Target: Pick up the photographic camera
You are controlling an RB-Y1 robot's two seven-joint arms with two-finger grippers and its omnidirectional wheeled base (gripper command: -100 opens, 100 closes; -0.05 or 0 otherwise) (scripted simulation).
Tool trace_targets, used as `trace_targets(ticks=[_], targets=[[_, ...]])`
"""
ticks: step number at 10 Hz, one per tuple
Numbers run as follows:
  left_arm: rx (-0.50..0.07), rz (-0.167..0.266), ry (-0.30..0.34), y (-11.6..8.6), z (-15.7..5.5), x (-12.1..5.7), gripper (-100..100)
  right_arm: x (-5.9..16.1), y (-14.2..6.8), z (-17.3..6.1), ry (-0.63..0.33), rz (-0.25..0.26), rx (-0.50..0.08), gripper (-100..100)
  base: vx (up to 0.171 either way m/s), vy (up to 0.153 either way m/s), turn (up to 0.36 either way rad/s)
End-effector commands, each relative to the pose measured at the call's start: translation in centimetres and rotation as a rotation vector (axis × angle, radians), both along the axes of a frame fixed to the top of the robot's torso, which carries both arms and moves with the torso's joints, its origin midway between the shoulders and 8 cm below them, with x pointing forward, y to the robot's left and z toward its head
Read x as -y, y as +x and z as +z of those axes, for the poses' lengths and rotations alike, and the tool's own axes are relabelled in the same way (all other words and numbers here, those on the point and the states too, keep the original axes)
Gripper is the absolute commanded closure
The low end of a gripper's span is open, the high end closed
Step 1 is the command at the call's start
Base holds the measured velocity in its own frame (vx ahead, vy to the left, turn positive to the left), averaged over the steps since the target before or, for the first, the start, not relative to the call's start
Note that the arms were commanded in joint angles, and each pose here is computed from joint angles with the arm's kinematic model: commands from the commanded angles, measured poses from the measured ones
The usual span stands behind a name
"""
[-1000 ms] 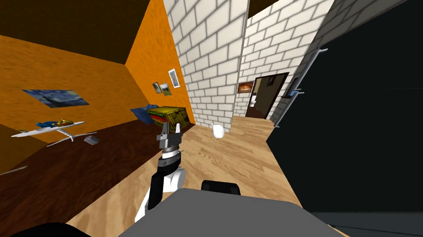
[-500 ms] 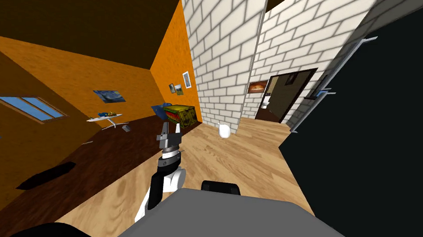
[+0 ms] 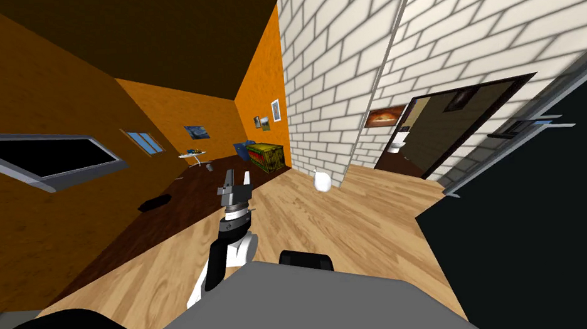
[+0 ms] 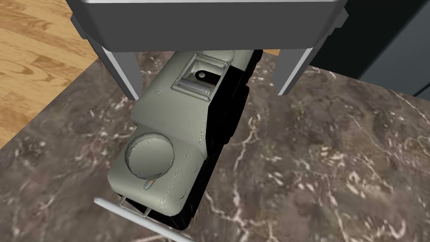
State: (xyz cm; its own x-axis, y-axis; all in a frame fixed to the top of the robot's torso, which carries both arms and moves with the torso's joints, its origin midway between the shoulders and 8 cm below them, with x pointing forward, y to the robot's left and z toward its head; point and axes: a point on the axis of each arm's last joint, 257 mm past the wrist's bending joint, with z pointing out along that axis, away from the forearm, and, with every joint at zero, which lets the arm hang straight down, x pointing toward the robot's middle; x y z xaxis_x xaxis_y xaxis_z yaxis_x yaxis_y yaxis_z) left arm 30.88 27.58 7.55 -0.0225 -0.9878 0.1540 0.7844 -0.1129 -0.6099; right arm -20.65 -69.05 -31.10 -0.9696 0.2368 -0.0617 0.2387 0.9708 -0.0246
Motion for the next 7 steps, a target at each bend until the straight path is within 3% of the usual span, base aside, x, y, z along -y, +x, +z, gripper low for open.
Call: trace_targets(ticks=[1, 2, 3, 7], targets=[[0.000, 0.000, 0.000, 0.0, 0.0, 0.0, 0, -0.2, -1.2, 0.4, -0.004, -0.020, -0.013, -100, -0.045, 0.042, 0.066], [0.000, 0.000, 0.000, 0.0, 0.0, 0.0, 0, -0.3, -3.1, 1.0, -0.028, -0.105, 0.001, -100, -0.125, 0.064, 0.460], [0.000, 0.000, 0.000, 0.0, 0.0, 0.0, 0, -1.3, -4.0, 0.9, -0.008, -0.119, -0.009, -100, -0.130, 0.071, 0.417], [0.000, 0.000, 0.000, 0.0, 0.0, 0.0, 0, -0.5, -4.4, 1.4, -0.029, -0.116, -0.018, -100, -0.007, 0.015, -0.016]])
